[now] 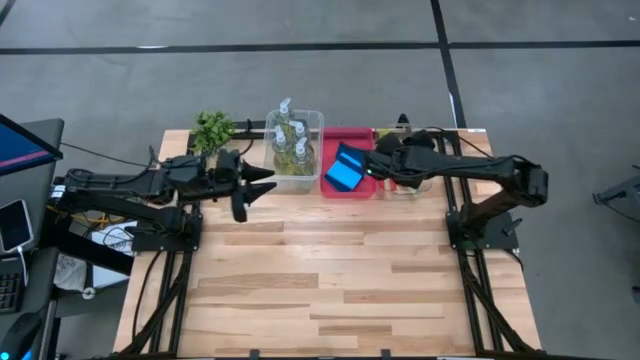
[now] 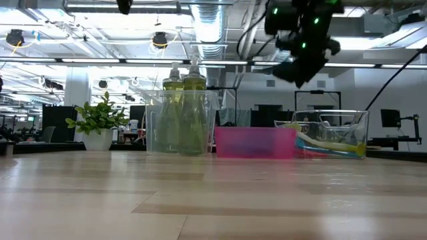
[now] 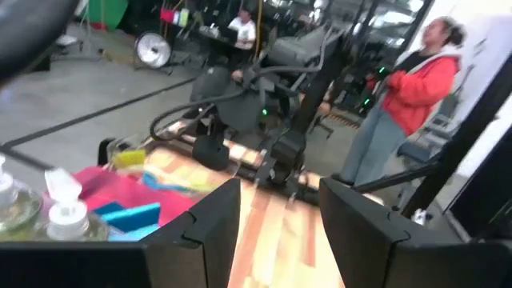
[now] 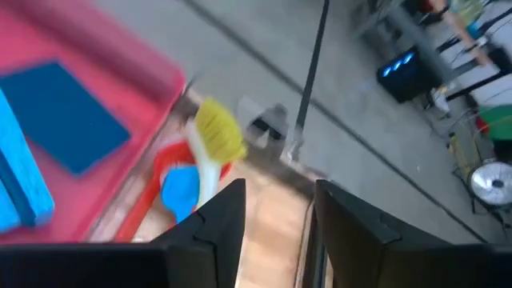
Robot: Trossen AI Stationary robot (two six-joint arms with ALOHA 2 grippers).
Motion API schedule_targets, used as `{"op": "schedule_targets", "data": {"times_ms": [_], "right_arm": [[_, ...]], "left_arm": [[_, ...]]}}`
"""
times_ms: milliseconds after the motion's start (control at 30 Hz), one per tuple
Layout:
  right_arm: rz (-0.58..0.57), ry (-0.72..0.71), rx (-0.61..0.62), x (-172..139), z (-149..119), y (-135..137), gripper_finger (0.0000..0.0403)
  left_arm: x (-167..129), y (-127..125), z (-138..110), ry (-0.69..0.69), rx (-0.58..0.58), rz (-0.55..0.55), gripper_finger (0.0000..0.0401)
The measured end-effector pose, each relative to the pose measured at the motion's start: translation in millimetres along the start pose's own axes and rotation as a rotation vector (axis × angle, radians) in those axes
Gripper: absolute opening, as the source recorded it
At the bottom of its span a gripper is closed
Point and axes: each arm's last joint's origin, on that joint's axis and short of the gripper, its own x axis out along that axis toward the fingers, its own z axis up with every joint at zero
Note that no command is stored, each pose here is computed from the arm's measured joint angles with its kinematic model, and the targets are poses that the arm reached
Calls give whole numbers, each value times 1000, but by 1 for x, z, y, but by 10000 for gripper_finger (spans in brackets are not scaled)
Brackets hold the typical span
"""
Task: Pick & Place Kitchen Sink Supplies
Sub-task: Return to home position
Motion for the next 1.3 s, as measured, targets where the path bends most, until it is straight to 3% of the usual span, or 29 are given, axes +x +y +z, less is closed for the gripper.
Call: {"op": "schedule_targets", "data": {"times_ms": [200, 500, 700, 967, 1100, 1233, 1300], "right_arm": [[22, -150, 90, -33, -2, -15, 137], [238, -282, 134, -85, -18, -29, 127], [448, -356, 155, -122, -38, -38, 113], [711, -441, 103, -164, -69, -48, 88], [815, -436, 96, -177, -81, -50, 80], [908, -381, -31, -184, -91, -44, 77], [958, -345, 2, -190, -94, -39, 77]], "left_arm": [[-25, -5, 12, -74, 17, -62, 172], [-54, -12, 11, -72, 37, -150, 172], [-73, -8, -17, -76, 9, -133, 172], [-93, 4, -59, -125, 37, -219, 172], [-96, 11, -84, -108, 36, -242, 172], [-96, 13, -107, -82, 24, -329, 172], [-95, 14, -117, -76, -4, -374, 172]]}}
